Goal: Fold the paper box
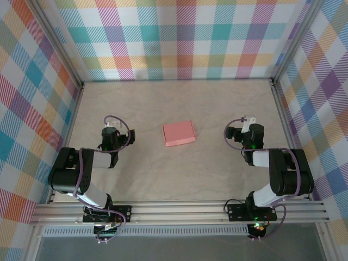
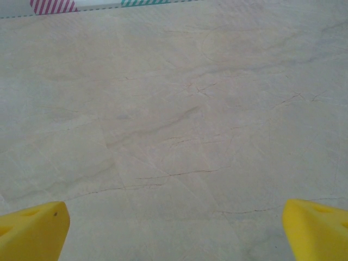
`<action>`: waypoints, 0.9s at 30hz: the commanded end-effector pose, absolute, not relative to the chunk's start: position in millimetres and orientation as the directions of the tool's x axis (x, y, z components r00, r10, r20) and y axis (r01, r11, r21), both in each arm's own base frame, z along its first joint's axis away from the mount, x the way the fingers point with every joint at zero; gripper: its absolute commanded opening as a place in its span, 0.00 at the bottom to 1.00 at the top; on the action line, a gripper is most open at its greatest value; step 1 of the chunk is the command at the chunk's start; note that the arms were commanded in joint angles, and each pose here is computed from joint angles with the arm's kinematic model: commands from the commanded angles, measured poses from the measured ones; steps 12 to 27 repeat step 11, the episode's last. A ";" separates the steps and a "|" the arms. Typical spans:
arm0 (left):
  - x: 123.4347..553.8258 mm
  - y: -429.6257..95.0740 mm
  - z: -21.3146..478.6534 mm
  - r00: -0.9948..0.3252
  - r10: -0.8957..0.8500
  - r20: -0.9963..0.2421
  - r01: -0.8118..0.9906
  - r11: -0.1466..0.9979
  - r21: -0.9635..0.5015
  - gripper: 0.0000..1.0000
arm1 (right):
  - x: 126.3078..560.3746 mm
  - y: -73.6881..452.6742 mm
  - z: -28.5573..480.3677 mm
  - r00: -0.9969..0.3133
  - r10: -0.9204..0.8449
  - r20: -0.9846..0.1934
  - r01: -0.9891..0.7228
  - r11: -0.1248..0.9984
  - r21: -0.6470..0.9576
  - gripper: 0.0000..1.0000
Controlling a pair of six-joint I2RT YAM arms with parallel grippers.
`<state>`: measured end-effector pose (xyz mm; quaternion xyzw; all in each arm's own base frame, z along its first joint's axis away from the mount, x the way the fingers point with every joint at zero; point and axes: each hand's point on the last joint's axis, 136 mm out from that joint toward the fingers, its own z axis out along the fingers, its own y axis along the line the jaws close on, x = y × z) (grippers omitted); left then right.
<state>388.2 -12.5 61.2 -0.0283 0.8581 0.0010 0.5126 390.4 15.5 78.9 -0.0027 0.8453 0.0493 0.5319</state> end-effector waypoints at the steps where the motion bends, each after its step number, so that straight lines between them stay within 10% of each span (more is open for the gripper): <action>1: 399.2 -10.7 78.9 -0.416 -0.069 -0.907 -0.055 0.997 -0.051 1.00 | 399.7 18.2 93.4 -0.387 0.054 -0.921 -0.077 0.993 0.091 1.00; 27: 399.3 -12.2 78.2 -0.419 -0.066 -0.906 -0.047 0.998 -0.052 1.00 | 399.7 18.2 93.5 -0.386 0.054 -0.921 -0.077 0.993 0.090 1.00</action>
